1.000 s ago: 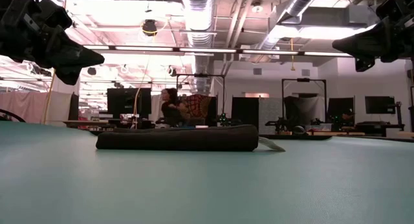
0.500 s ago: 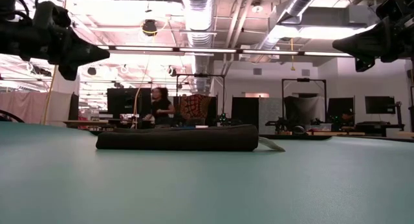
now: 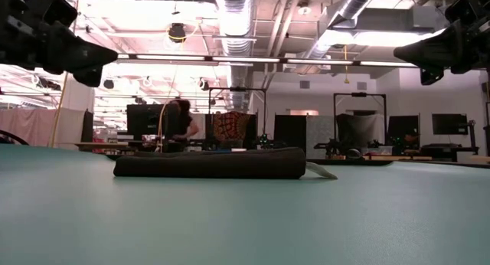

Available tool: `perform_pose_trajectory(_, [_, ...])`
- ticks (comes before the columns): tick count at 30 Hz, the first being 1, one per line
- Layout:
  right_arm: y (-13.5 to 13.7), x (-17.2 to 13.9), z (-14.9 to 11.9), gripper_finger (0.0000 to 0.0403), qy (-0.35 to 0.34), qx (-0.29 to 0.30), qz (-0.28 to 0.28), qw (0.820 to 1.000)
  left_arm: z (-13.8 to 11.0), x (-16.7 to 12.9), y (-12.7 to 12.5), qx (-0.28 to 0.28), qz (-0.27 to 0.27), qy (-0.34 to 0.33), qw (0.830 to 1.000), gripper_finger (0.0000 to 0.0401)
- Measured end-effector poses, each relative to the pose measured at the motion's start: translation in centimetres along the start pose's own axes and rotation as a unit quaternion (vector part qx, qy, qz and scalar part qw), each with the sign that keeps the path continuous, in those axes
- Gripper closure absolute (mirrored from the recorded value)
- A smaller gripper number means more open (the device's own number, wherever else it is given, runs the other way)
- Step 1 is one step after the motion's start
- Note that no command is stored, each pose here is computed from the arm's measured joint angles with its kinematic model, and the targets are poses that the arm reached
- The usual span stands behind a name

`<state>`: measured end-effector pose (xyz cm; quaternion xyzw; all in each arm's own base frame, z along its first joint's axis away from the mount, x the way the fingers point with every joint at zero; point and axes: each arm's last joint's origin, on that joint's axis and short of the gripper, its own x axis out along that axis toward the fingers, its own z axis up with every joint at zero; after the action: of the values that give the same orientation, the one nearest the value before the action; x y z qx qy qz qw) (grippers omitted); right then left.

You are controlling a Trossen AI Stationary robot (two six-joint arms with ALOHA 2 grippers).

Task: Roll towel
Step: Return to Home Position

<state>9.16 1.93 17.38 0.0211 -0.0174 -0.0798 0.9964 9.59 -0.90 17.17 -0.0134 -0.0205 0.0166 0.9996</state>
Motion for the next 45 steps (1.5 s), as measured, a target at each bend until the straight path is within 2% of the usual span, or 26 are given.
perform_pose_trajectory(8, [0.0,0.0,0.0,0.0376,0.0,0.0,0.0,1.0,-0.06,0.01,-0.06,-0.035,-0.011,0.004,0.999,0.0401])
perform_pose_trajectory(45, [0.0,0.0,0.0,0.0376,0.0,0.0,0.0,1.0,-0.02,0.01,-0.05,-0.035,-0.009,0.003,0.999,0.0401])
